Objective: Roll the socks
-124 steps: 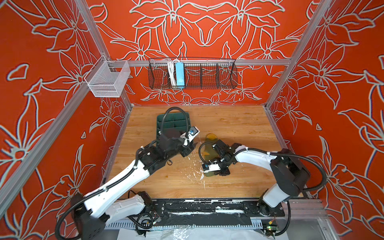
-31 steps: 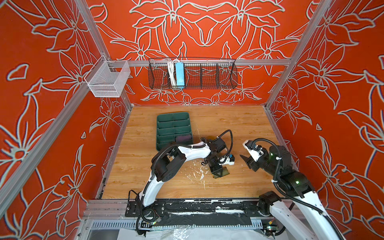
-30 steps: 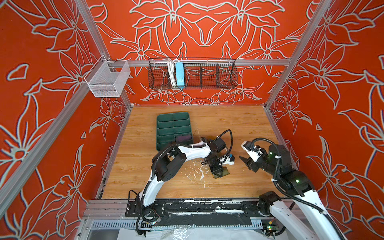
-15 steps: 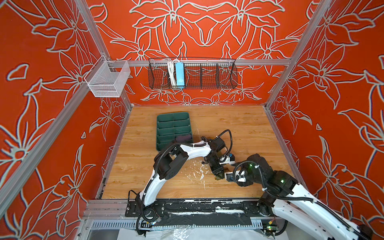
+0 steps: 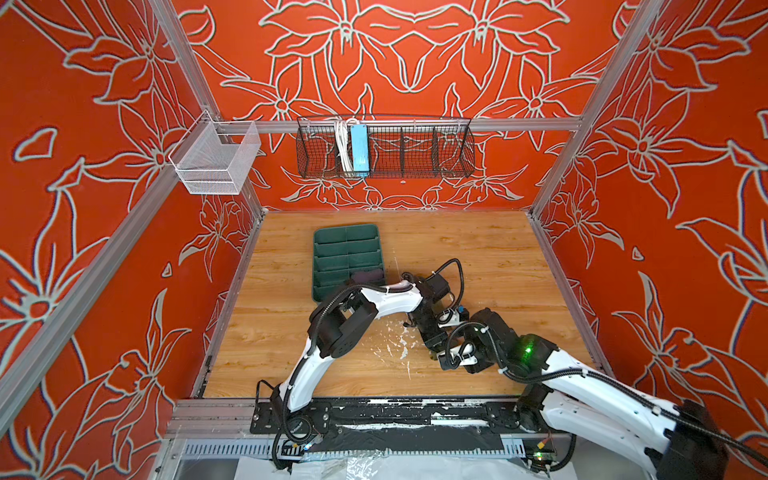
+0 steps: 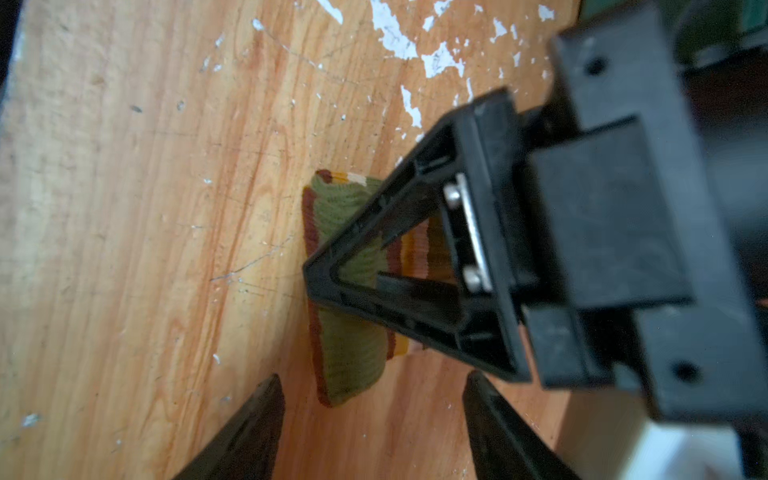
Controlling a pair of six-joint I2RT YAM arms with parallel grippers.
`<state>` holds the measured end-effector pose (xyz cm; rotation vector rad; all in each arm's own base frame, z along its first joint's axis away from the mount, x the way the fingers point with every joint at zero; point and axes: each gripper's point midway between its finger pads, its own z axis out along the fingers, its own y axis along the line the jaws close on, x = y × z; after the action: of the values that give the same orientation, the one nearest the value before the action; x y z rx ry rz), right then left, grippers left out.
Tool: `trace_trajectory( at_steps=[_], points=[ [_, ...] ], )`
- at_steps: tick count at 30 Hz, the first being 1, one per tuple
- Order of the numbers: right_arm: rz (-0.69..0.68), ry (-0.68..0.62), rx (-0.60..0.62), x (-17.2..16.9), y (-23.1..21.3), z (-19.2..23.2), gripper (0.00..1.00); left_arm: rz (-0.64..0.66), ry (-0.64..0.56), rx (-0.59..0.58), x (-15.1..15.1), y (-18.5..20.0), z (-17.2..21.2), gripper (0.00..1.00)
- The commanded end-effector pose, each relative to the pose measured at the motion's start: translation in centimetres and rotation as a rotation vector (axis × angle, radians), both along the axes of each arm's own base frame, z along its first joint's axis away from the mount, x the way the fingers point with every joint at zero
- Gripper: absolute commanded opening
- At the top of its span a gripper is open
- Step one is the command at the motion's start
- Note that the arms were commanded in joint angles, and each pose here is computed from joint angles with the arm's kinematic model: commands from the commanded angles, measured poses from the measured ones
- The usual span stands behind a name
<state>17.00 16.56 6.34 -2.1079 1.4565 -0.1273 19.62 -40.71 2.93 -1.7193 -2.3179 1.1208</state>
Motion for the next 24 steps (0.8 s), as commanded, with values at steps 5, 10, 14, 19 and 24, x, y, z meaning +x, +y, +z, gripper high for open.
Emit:
trace_trajectory(
  at_steps=[5,10,14,19,24],
  points=[
    [0.020,0.071,-0.064,0.0,1.0,-2.2,0.63,-0.015,0.012,0.179,-1.0,2.9,-5.2,0.29],
    [0.003,0.124,-0.102,-0.3,1.0,-3.2,0.40,-0.013,0.001,0.179,-0.8,2.9,-5.0,0.29],
    [0.004,0.143,-0.112,-1.0,0.8,-3.2,0.15,0.009,-0.063,0.173,0.0,2.9,-4.4,0.31],
    [-0.007,0.173,-0.115,-1.9,0.3,-3.3,0.00,0.079,-0.219,0.156,2.1,3.4,-2.5,0.47],
    [-0.047,0.268,-0.110,-2.9,0.4,-3.2,0.00,0.174,-0.430,0.161,4.5,5.7,1.1,0.54]
  ],
)
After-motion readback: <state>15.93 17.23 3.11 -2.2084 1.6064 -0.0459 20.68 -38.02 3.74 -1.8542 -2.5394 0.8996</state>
